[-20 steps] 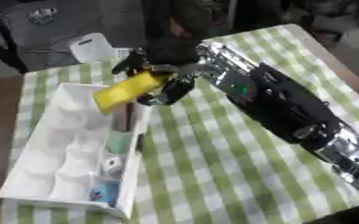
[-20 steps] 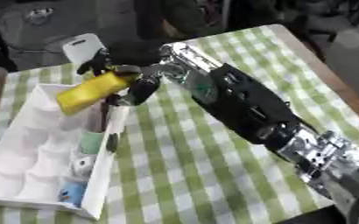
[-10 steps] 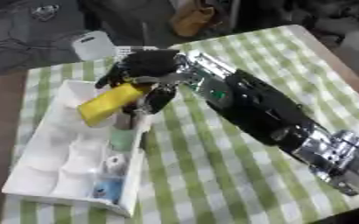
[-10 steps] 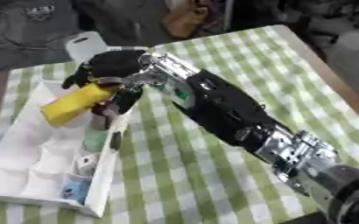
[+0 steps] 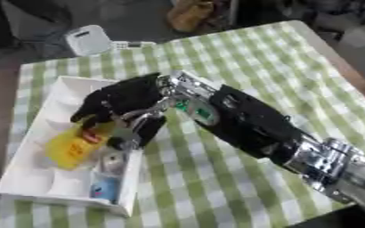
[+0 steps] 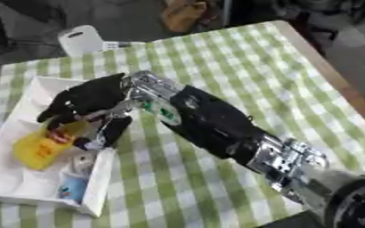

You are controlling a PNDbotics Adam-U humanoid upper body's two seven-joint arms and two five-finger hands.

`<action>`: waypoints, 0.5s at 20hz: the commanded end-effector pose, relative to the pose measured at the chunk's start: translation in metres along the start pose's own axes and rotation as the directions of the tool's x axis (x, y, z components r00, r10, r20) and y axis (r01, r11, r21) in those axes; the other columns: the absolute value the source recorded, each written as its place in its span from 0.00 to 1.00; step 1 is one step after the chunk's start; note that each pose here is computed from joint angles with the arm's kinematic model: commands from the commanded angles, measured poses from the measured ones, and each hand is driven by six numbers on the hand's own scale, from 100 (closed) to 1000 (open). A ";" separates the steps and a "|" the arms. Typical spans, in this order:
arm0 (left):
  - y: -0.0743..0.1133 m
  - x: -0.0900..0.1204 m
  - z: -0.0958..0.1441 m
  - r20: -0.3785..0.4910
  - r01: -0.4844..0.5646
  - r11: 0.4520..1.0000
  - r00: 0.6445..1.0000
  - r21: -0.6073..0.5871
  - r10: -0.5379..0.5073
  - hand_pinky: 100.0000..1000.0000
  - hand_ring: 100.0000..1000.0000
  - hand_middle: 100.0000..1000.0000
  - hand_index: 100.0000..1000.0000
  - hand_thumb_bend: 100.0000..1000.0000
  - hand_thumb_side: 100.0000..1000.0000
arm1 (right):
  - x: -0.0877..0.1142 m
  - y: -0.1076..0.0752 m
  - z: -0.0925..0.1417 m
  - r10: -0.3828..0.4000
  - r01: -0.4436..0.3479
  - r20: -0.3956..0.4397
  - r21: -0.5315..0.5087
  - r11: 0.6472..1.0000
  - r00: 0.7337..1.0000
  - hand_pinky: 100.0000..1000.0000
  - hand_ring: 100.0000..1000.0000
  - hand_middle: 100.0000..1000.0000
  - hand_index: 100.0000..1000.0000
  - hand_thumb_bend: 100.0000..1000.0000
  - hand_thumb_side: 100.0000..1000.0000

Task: Pick up objects on the table and place them in the box.

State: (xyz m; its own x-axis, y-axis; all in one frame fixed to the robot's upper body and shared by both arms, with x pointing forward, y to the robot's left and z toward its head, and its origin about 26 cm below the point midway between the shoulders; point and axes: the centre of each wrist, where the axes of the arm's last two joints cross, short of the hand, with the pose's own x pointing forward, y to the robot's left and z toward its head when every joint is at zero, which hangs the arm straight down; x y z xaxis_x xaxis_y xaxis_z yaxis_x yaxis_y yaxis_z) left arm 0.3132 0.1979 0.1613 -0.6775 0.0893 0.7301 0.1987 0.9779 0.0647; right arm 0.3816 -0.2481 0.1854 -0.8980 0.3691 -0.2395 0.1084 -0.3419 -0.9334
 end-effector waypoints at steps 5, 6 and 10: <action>0.002 0.008 -0.005 0.030 0.007 1.000 1.000 0.005 -0.007 0.65 0.64 0.81 0.76 0.01 0.76 | 0.004 0.005 -0.001 -0.002 -0.066 0.268 0.244 0.968 0.963 1.00 1.00 1.00 1.00 0.00 0.88; 0.003 0.008 -0.005 0.029 0.007 1.000 1.000 0.005 -0.007 0.65 0.64 0.81 0.76 0.01 0.76 | 0.005 0.003 -0.001 -0.010 -0.067 0.282 0.260 0.963 0.959 1.00 1.00 1.00 1.00 0.00 0.89; 0.003 0.008 -0.004 0.030 0.009 1.000 1.000 0.010 -0.009 0.65 0.64 0.81 0.76 0.02 0.75 | 0.006 -0.003 0.005 -0.028 -0.050 0.303 0.247 0.968 0.953 1.00 1.00 1.00 1.00 0.00 0.94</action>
State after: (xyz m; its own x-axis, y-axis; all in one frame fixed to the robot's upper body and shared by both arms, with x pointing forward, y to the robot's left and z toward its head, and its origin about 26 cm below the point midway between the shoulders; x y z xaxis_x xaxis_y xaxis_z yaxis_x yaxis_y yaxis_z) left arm 0.3131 0.1987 0.1619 -0.6772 0.0879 0.7305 0.1931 0.9793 0.0612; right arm 0.3758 -0.2457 0.1745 -0.9085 0.4179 0.0025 -0.1022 -0.2164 -0.9709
